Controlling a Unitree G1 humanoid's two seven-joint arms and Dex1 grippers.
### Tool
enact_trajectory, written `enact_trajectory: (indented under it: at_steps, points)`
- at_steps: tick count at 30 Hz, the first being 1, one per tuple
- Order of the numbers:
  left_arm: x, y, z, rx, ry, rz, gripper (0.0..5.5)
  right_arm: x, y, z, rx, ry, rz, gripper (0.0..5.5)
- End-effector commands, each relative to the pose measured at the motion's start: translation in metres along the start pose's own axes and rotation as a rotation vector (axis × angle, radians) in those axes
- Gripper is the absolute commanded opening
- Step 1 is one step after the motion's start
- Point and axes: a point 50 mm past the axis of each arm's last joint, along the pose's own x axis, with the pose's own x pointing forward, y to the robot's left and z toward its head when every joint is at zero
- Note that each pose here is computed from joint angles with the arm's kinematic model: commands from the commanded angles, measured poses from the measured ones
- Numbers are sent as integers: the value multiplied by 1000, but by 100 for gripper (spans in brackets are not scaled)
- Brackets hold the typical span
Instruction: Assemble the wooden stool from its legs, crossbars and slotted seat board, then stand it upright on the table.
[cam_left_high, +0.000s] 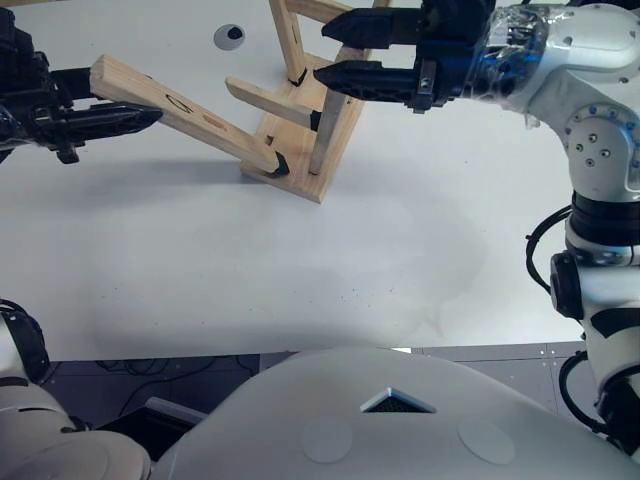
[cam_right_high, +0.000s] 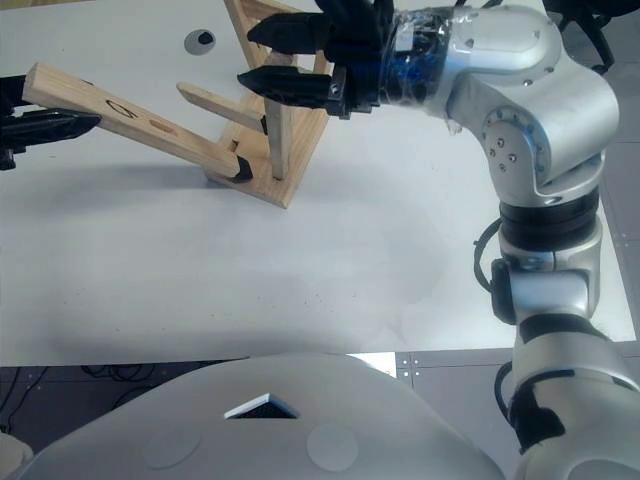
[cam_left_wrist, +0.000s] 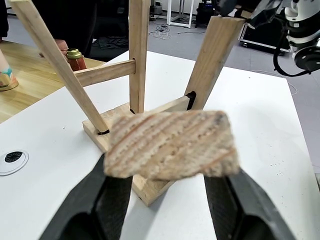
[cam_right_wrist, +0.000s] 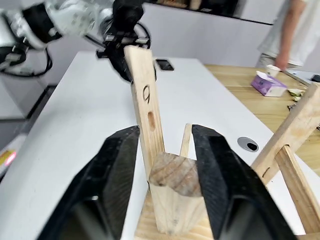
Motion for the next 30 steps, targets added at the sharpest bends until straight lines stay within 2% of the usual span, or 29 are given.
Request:
enact_trajectory:
  at_steps: [1,11,18,30]
  points:
    - [-3,2,-1,0,41,13,201,-1,1,-38,215,124,-100,256]
    - [-2,3,-6,-8,16,26,201,0,4,-22,263,13,-206,256]
    - [-2,4,-11,-15,4,41,201,-5,8,-22,233,49,-204,357]
    - [1,5,-14,-16,-12,47,201,-8,2,-8,220,-13,-222,357]
